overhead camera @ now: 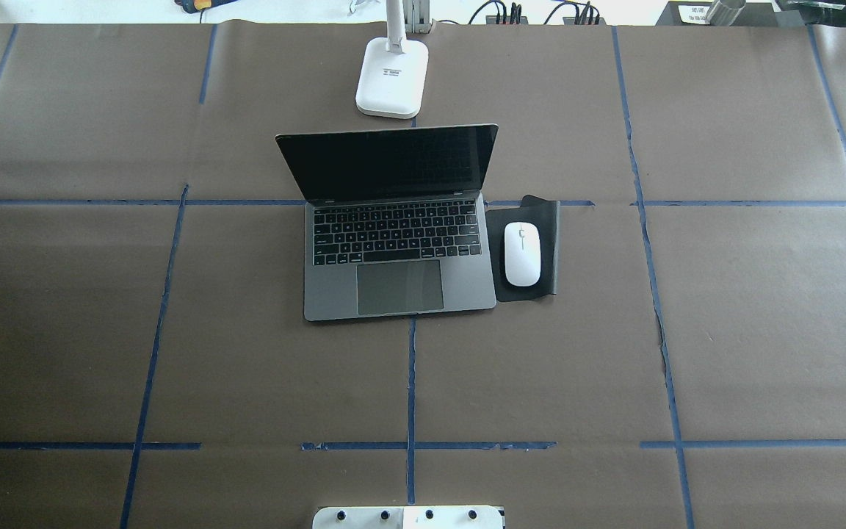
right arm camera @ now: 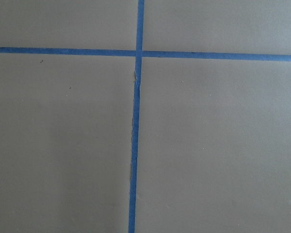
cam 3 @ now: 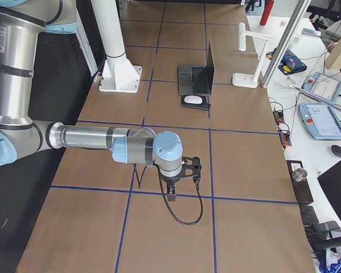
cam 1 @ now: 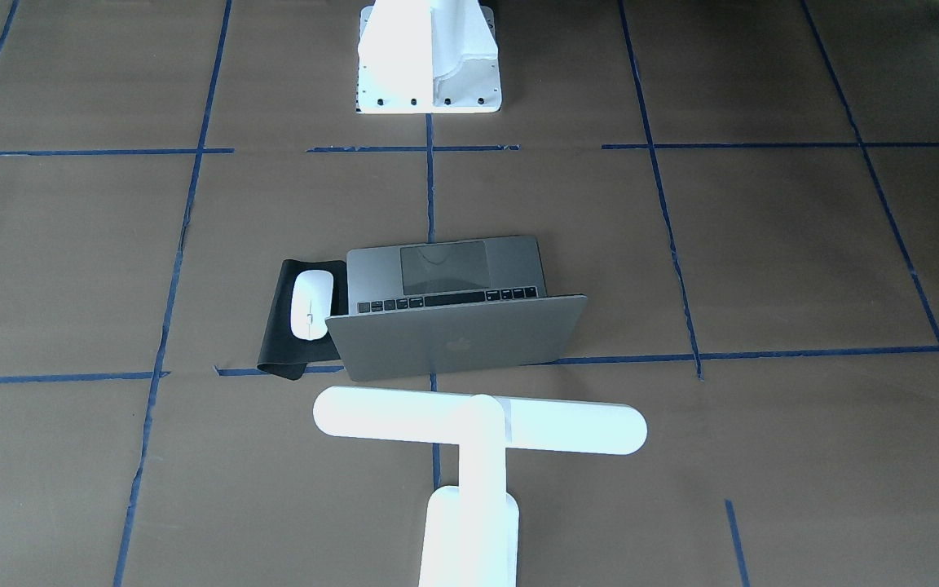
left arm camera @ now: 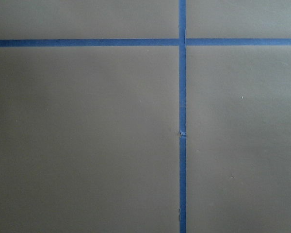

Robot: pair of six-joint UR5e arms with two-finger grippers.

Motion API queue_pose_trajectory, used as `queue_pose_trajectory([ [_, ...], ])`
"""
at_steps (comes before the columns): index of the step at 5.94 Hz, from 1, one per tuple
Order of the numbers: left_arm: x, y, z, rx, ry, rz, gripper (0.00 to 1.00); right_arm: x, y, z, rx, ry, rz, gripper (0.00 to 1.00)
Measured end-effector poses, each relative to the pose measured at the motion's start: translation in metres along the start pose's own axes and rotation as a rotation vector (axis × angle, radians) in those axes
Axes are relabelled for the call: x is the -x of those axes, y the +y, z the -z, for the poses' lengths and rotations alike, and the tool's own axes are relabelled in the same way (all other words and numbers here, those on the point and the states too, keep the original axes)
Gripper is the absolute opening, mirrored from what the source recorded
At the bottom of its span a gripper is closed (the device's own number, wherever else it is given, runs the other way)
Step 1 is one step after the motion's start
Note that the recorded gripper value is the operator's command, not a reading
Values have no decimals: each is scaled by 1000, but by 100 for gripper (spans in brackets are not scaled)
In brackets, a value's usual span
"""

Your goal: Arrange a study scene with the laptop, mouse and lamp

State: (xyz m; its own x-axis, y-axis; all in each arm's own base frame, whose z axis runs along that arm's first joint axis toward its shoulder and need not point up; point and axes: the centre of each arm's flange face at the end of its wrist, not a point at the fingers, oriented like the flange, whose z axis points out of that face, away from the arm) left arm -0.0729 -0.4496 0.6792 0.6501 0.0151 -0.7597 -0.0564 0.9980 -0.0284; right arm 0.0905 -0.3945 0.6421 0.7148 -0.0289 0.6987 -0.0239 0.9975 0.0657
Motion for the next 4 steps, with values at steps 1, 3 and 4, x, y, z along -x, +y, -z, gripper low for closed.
queue_pose_trajectory([
  [1, -1, 0, 1, -3, -1, -4, 100, 0, 0, 0, 0, 0, 0, 100],
  [3, -3, -1, 3, -6, -7, -11, 100, 0, 0, -1, 1, 0, -1, 100],
  [4, -3, -1, 3, -6, -8, -12, 100, -1, 0, -1, 2, 0, -1, 100],
])
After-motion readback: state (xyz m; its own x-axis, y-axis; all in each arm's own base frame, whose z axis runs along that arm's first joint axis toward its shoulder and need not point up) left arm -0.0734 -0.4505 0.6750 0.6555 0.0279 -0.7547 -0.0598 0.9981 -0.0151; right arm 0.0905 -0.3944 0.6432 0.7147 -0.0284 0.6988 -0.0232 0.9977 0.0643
